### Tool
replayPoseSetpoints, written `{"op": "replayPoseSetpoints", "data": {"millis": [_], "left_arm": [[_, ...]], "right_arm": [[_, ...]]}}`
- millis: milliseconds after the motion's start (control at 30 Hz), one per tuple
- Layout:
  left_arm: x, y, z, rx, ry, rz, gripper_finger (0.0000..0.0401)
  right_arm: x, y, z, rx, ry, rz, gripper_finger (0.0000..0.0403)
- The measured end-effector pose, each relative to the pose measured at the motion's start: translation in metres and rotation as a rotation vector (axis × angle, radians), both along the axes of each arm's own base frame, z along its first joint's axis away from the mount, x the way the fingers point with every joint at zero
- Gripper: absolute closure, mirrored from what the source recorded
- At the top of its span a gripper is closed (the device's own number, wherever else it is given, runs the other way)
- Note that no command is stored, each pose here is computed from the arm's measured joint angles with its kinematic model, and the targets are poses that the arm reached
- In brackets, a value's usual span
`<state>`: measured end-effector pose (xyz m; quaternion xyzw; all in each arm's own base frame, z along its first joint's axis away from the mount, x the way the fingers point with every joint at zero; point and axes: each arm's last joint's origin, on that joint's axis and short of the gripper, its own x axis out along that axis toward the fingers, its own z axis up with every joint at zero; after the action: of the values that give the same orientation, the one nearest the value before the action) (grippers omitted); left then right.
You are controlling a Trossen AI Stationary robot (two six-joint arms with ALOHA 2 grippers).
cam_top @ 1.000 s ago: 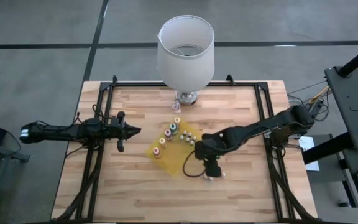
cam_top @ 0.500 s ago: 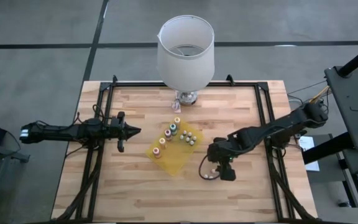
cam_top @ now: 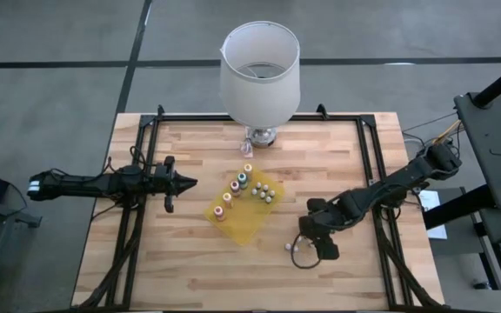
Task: Pick & Place food coloring
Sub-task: Put the small orange food coloring bottle into the yellow bin
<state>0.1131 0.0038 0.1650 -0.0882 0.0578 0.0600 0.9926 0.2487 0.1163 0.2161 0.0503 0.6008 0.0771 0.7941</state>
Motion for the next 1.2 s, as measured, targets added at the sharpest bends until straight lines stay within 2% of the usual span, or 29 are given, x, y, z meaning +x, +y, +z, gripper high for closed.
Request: {"op": "replayPoseSetpoints", "data": {"millis": [200, 567, 733, 967, 1200], "left_arm": [[0.000, 0.000, 0.000, 0.000, 0.000, 0.000, 0.0401], [0.000, 0.000, 0.000, 0.000, 0.000, 0.000, 0.0401], [0.000, 0.000, 0.000, 0.000, -0.001, 0.000, 0.0401], [0.000, 0.000, 0.000, 0.000, -0.001, 0.000, 0.0401], [0.000, 0.000, 0.000, 0.000, 0.001, 0.000, 0.0401]], "right_arm": [[-0.005, 0.011, 0.001, 0.006, 0.003, -0.003, 0.0181], [-0.012, 0.017, -0.005, 0.066, 0.071, -0.379, 0.0181], [-0.014, 0.018, -0.008, 0.091, 0.099, -0.497, 0.0181], [-0.018, 0.019, -0.011, 0.096, 0.120, -0.558, 0.0182], [-0.011, 0.026, -0.032, 0.056, 0.199, -0.558, 0.0182]]}}
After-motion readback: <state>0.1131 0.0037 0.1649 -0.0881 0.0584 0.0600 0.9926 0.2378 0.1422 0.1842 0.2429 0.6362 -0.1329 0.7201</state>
